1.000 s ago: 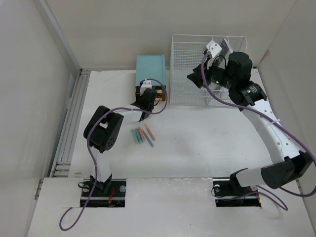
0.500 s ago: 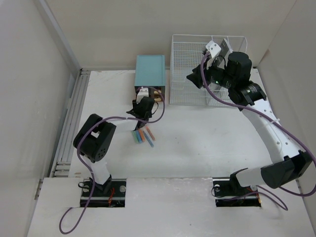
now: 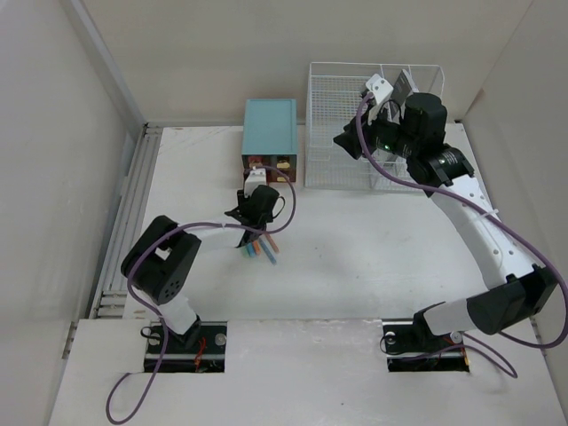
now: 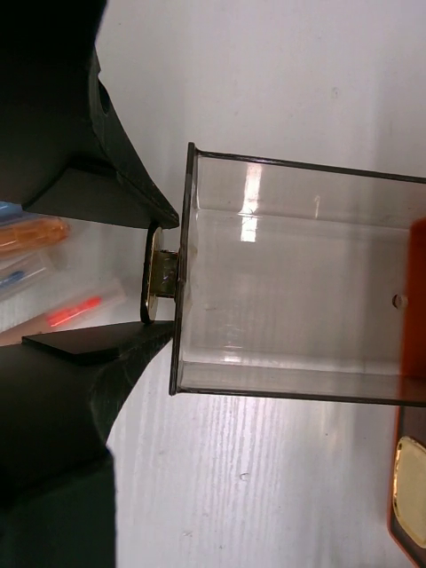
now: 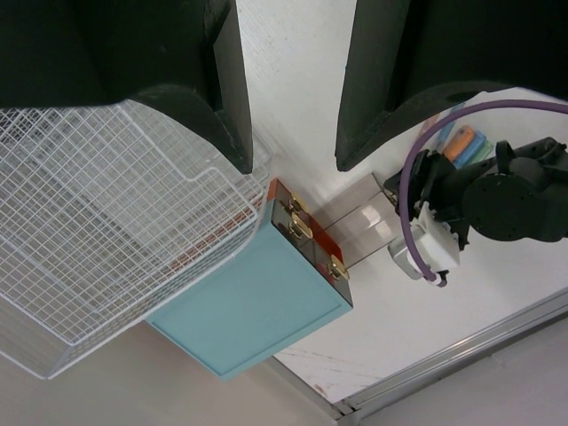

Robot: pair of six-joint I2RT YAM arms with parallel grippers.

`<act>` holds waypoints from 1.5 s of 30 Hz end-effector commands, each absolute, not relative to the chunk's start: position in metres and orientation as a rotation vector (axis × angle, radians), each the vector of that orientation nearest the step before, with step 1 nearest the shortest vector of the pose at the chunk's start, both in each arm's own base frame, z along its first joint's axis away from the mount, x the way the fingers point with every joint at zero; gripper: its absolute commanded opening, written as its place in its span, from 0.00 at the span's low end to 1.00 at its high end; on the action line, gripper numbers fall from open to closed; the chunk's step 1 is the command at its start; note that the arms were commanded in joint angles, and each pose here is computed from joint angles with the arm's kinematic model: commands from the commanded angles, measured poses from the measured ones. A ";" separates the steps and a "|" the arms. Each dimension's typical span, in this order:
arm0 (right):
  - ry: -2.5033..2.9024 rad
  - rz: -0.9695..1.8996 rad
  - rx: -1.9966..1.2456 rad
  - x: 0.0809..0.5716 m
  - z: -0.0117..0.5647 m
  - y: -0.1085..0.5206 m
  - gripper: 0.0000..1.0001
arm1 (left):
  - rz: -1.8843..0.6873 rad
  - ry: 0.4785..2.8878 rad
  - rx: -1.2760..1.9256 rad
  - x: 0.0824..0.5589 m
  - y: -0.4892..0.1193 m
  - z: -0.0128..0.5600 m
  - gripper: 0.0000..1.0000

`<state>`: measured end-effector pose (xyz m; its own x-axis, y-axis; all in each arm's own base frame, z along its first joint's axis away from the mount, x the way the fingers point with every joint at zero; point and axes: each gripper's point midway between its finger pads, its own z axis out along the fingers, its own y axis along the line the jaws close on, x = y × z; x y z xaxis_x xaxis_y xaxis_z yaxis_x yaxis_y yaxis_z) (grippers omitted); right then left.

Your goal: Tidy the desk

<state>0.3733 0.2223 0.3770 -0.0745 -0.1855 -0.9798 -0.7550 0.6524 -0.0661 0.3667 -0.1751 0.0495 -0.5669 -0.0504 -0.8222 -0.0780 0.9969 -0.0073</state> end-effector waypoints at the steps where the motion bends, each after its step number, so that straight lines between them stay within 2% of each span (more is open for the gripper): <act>1: 1.566 0.574 -0.796 0.374 0.386 0.227 0.48 | -0.018 2.133 -0.150 0.362 -0.177 0.070 0.35; 4: 1.575 0.575 -0.797 0.373 0.384 0.227 0.48 | -0.017 2.141 -0.137 0.358 -0.178 0.067 0.35; 7: 1.571 0.569 -0.804 0.374 0.384 0.226 0.48 | -0.017 2.141 -0.137 0.358 -0.178 0.066 0.41; 8: 1.571 0.569 -0.804 0.374 0.384 0.226 0.48 | -0.016 2.148 -0.124 0.356 -0.181 0.065 0.46; 9: 1.571 0.569 -0.804 0.374 0.384 0.226 0.48 | -0.016 2.148 -0.124 0.355 -0.181 0.065 0.57; 13: 1.568 0.577 -0.810 0.372 0.384 0.227 0.48 | -0.004 2.150 -0.136 0.354 -0.177 0.062 0.71; 19: 1.570 0.580 -0.824 0.372 0.380 0.228 0.48 | -0.026 2.111 -0.133 0.345 -0.183 0.085 0.73; 21: 1.562 0.601 -0.841 0.368 0.380 0.231 0.48 | -0.084 2.048 -0.130 0.341 -0.196 0.118 0.73; 23: 1.532 0.598 -0.872 0.364 0.384 0.232 0.42 | -0.131 2.024 -0.125 0.333 -0.202 0.139 0.73; 24: 1.536 0.593 -0.880 0.364 0.382 0.231 0.33 | -0.181 1.983 -0.134 0.327 -0.203 0.162 0.73; 27: 1.509 0.591 -0.952 0.356 0.380 0.233 0.18 | -0.282 1.914 -0.161 0.313 -0.205 0.206 0.74; 29: 1.508 0.625 -1.035 0.351 0.366 0.239 0.13 | -0.378 1.809 -0.210 0.300 -0.191 0.253 0.76; 31: 1.539 0.644 -1.144 0.349 0.338 0.247 0.10 | -0.416 1.686 -0.220 0.287 -0.165 0.302 0.84; 36: 1.603 0.674 -1.344 0.329 0.274 0.302 0.14 | -0.333 1.433 -0.212 0.272 -0.105 0.369 0.90; 38: 1.651 0.677 -1.387 0.324 0.246 0.324 0.19 | -0.320 1.385 -0.252 0.263 -0.087 0.373 0.90; 41: 1.736 0.678 -1.352 0.313 0.216 0.360 0.21 | -0.294 1.362 -0.315 0.259 -0.071 0.353 0.90; 44: 1.806 0.637 -1.297 0.306 0.199 0.383 0.21 | -0.232 1.328 -0.405 0.250 -0.046 0.347 0.88; 45: 1.851 0.655 -1.252 0.305 0.190 0.393 0.17 | -0.190 1.325 -0.454 0.246 -0.034 0.345 0.88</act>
